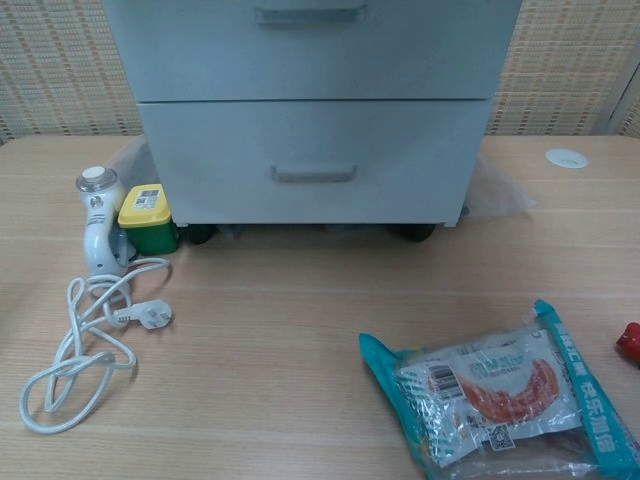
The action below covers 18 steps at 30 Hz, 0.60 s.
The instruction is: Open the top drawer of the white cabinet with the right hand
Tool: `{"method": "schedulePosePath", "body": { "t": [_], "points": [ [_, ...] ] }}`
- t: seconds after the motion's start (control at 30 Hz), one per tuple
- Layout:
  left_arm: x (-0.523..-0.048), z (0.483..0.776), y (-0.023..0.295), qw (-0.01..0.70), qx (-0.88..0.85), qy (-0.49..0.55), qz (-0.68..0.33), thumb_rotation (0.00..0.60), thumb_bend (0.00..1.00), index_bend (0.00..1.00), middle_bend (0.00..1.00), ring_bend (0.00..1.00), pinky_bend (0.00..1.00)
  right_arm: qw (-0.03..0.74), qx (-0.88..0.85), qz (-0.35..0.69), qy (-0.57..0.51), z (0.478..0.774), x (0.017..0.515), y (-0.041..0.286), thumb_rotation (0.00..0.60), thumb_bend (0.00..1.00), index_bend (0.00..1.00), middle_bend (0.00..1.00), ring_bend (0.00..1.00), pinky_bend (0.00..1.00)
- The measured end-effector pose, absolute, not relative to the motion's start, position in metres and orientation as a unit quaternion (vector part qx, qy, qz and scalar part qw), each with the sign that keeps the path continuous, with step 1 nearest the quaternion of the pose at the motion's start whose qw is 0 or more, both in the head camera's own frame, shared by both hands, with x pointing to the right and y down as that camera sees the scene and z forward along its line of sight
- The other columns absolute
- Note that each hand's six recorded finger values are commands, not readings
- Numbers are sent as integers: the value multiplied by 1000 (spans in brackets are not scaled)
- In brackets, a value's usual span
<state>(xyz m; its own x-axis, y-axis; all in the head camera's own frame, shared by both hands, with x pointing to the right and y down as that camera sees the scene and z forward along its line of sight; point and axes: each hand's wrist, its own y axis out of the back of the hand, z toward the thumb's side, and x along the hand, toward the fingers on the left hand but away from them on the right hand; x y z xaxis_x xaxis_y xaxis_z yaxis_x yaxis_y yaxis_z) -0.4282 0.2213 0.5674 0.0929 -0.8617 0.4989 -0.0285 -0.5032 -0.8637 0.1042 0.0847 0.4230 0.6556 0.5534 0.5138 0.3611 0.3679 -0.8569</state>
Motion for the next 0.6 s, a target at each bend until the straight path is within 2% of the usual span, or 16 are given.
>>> {"method": "schedulePosePath", "body": {
  "t": [0.13,0.33,0.47,0.6],
  "points": [
    [-428,566,220,361,-644,346,-579,600,249,0,0,0,92,714,-566,58,-408,421,105,89,600,160,170,849,962,1000],
    [-429,563,220,360,-642,347,-581,600,250,0,0,0,92,707,-582,55,-398,421,113,99,600,163,182,795,930,1000],
    [-429,562,221,359,-642,349,-581,600,249,0,0,0,92,699,-597,65,-389,426,124,104,600,208,322,775,898,1000],
    [-429,562,221,359,-643,348,-581,600,249,0,0,0,92,683,-618,75,-382,430,136,107,600,245,422,775,883,1000]
  ]
}}
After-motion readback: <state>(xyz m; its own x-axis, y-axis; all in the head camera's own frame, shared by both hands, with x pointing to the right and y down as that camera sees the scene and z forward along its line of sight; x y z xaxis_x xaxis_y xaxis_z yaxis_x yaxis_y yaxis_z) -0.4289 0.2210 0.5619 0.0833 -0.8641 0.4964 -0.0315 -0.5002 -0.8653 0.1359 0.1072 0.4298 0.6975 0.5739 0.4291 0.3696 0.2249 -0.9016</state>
